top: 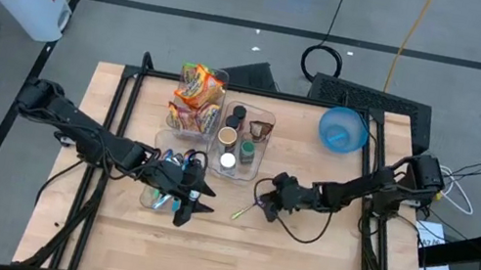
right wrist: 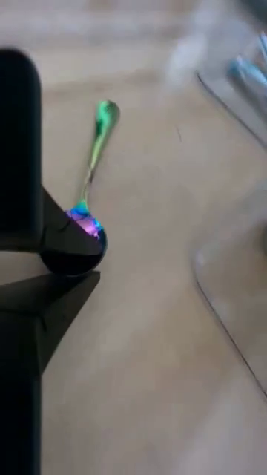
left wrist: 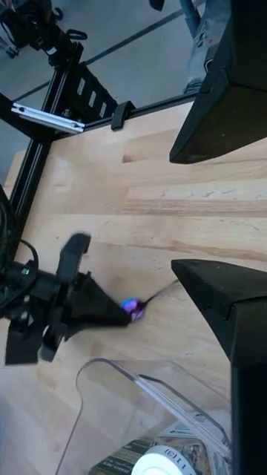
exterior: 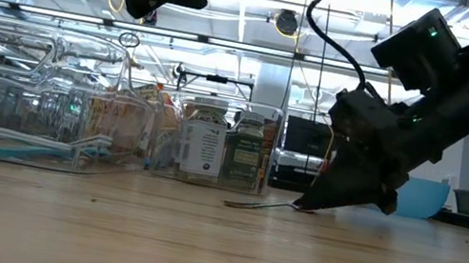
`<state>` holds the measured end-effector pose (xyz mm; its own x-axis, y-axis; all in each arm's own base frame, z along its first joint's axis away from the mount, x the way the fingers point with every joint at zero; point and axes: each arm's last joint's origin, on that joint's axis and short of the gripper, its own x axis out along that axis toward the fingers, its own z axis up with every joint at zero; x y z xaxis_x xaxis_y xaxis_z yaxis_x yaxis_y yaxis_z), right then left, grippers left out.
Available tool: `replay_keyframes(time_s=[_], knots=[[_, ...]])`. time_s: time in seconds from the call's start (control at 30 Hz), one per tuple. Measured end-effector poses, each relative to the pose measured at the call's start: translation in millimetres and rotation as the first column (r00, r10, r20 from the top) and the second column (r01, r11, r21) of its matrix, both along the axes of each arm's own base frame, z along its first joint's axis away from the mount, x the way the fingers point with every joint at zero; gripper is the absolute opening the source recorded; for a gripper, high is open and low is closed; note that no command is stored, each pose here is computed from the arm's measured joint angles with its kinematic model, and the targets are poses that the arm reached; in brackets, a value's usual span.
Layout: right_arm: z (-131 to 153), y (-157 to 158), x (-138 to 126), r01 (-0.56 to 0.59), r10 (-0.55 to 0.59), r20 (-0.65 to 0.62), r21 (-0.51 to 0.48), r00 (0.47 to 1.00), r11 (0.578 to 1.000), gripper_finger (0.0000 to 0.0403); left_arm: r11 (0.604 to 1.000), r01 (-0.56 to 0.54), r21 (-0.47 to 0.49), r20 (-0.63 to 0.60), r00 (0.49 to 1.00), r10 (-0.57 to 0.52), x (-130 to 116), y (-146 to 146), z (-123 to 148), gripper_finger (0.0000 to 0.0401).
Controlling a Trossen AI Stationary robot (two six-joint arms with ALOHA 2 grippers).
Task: Pick & Place Food Item
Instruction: Put the purple spoon into the bottom transparent bin
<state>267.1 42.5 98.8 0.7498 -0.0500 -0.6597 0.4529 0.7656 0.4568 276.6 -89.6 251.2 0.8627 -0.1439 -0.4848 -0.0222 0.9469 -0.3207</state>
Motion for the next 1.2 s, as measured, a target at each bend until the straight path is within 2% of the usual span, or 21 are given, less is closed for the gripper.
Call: replay_keyframes(time_s=[0.07, 0.2, 0.37, 0.53, 0.7, 0.87, 1.03, 1.1, 1.2], knots=[[0.2, 1.4, 0.1, -0.036, 0.036, 0.000, 0.007, 0.999, 0.999, 0.0010, 1.000, 0.000, 0.000, 0.000, 1.000, 0.000, 0.0, 0.0, 0.0, 0.0230], [8.0, 6.3, 1.0, -0.090, 0.091, 0.050, -0.010, 0.995, 0.996, 0.0008, 1.000, -0.005, -0.011, 0.003, 1.000, 0.005, 0.2, -0.2, 0.4, 0.0230], [42.3, 22.2, 1.6, -0.083, 0.105, 0.118, -0.182, 0.987, 0.980, 0.0001, 0.999, -0.002, -0.053, 0.029, 1.000, 0.004, 8.7, -8.7, -5.7, 0.0230], [86.0, 56.5, 9.2, -0.073, 0.163, 0.186, -0.416, 0.969, 0.906, 0.0000, 0.997, 0.039, -0.068, 0.090, 0.995, -0.033, 29.0, -23.6, -25.6, 0.0230], [117.6, 90.0, 13.8, -0.090, 0.255, 0.232, -0.548, 0.939, 0.832, 0.0000, 0.997, 0.034, -0.069, 0.104, 0.994, -0.026, 43.7, -26.6, -45.9, 0.0230], [124.8, 100.5, 11.4, -0.051, 0.246, 0.236, -0.615, 0.940, 0.787, 0.0000, 0.997, 0.023, -0.068, 0.099, 0.995, -0.017, 50.6, -25.6, -58.5, 0.0230], [124.9, 99.3, 12.2, -0.055, 0.249, 0.231, -0.621, 0.941, 0.782, 0.0000, 0.997, 0.023, -0.077, 0.096, 0.995, -0.016, 51.8, -25.3, -59.9, 0.0224], [124.6, 98.9, 12.2, -0.056, 0.248, 0.227, -0.622, 0.942, 0.781, 0.0000, 0.996, 0.021, -0.084, 0.095, 0.995, -0.013, 51.8, -25.2, -59.7, 0.0202], [124.4, 98.9, 12.2, -0.058, 0.249, 0.225, -0.621, 0.942, 0.782, 0.0000, 0.995, 0.033, -0.098, 0.092, 0.995, -0.024, 52.2, -24.3, -59.4, 0.0138]])
